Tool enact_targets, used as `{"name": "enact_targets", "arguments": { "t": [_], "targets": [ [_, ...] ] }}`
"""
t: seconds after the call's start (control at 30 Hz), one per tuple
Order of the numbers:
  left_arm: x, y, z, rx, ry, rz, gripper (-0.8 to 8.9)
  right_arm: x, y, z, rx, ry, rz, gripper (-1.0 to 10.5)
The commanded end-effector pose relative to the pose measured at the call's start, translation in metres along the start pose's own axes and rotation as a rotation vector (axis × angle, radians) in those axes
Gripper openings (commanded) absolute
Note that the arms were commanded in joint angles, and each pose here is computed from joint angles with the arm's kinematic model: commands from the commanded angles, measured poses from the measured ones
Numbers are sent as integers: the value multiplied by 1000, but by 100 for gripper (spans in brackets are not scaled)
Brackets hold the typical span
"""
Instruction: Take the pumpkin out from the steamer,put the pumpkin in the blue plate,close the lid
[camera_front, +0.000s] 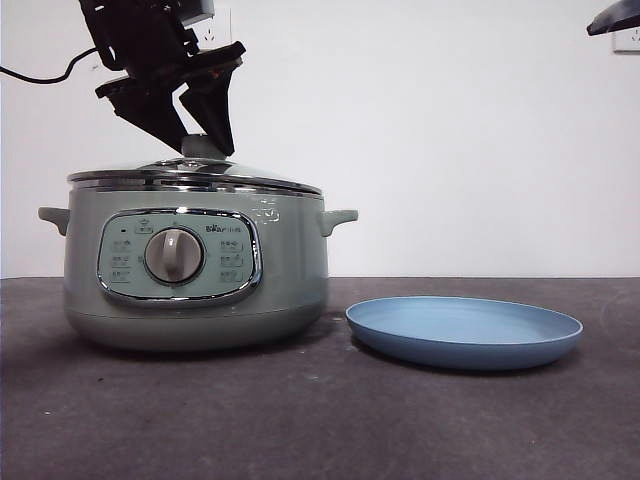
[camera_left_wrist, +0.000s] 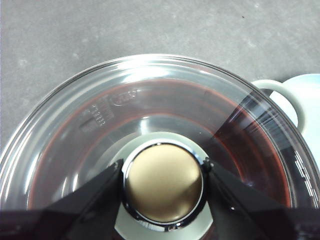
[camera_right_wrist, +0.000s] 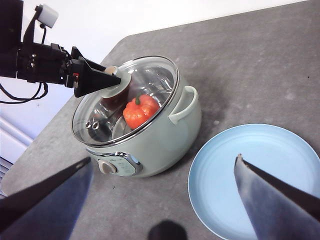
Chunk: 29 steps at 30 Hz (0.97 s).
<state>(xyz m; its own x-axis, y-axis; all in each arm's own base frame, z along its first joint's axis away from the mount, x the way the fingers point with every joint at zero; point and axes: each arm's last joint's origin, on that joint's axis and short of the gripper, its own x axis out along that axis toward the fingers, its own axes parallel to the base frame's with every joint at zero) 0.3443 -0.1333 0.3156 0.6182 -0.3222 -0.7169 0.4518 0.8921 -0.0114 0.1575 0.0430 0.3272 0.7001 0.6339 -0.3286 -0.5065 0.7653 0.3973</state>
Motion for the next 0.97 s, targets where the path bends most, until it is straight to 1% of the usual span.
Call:
{"name": "enact_targets", "arguments": {
  "t": [0.03,0.13,0.27,0.47,0.53,0.67,0.83,0.97],
  "targets": [
    [5,1,-3,11,37,-3,-10,0,1,1,1,-6,5,472],
    [5,2,-3,11,27,-2,-9,0,1,1,1,-5,6,470],
    [-1,2,4,14,-18,4,-9,1,3,1,-9,-1,19,468],
    [-32,1,25,23,-141,16,-9,10,9,-1,-36,41,65,469],
    [-47,0,33,27,-189,20,-9,17,11,0,-42,65,84,469],
    [-82,-2,41,33,-270,28,-9,32,20,7,-80,108,130,468],
    [-133,-6,39,37,-383,68,-9,57,33,24,-131,149,188,468],
    [-179,-8,30,45,-464,108,-9,79,44,40,-183,169,227,468]
  ]
}}
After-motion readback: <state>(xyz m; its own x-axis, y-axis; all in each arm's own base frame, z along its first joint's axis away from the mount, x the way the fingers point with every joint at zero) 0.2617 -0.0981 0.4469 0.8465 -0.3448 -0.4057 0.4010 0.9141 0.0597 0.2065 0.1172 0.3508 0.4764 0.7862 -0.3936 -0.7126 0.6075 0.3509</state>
